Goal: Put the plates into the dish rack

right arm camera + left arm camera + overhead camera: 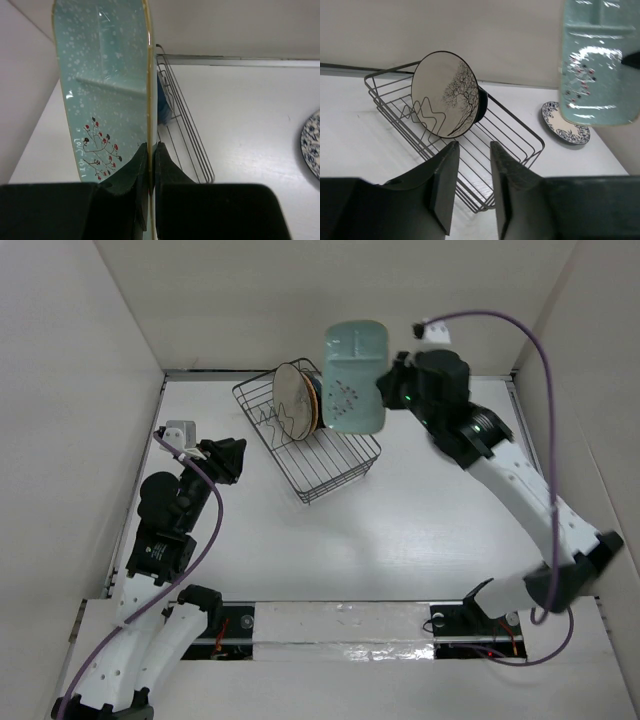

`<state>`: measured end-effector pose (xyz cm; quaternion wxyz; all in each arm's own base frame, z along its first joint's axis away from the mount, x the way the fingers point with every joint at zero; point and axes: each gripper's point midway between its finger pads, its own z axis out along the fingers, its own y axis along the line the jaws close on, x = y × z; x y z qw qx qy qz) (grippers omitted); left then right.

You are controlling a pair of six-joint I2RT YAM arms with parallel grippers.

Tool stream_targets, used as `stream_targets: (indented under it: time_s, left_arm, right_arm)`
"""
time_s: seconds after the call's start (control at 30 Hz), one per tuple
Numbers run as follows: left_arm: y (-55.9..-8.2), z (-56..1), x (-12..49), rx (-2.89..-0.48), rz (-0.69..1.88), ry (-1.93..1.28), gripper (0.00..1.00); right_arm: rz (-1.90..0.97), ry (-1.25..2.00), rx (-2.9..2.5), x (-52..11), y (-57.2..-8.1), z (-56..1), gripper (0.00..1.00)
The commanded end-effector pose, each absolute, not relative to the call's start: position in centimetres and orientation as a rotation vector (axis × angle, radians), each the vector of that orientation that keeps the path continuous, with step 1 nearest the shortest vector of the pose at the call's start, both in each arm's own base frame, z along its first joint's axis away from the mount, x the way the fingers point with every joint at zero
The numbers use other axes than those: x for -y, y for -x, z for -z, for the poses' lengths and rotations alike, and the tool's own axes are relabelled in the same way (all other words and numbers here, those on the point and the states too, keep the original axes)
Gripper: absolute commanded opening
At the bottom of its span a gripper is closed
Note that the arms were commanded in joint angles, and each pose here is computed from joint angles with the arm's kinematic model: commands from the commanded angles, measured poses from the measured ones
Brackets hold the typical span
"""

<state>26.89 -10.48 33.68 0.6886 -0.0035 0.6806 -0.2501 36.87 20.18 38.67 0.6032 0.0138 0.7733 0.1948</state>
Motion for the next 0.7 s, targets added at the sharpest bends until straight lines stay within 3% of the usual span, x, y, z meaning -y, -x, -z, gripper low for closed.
stream_targets:
  time_s: [0.0, 0.03, 0.07, 0.1, 0.17, 0.67]
  left_arm:
    - [-26.5, -35.9, 9.5, -1.444, 0.525, 0.033, 0.26]
    - [-26.4, -35.9, 9.3, -1.442, 0.518, 0.042, 0.24]
    - [-26.4, -36.0, 9.1, -1.440, 0.511, 0.049, 0.17]
    - [-26.5, -36.0, 8.8, -1.438, 0.499, 0.061, 0.13]
    - [-26.5, -35.9, 8.7, -1.444, 0.494, 0.066, 0.00]
    - [-27.1, -35.6, 8.3, -1.462, 0.464, 0.091, 0.00]
  right_arm:
    - [-0.285, 0.066, -1.762, -23.8, -40.8, -41.3, 0.00]
    - [-0.261, 0.117, -1.774, -25.6, -41.3, -41.4, 0.00]
    - [-0.285, 0.102, -1.702, -26.4, -41.6, -45.5, 0.00]
    - [-0.207, 0.153, -1.787, -28.5, -43.7, -41.6, 0.00]
    - [-0.189, 0.206, -1.795, -30.9, -44.4, -41.5, 0.00]
    - [0.075, 0.230, -1.693, -37.8, -49.2, -35.6, 0.00]
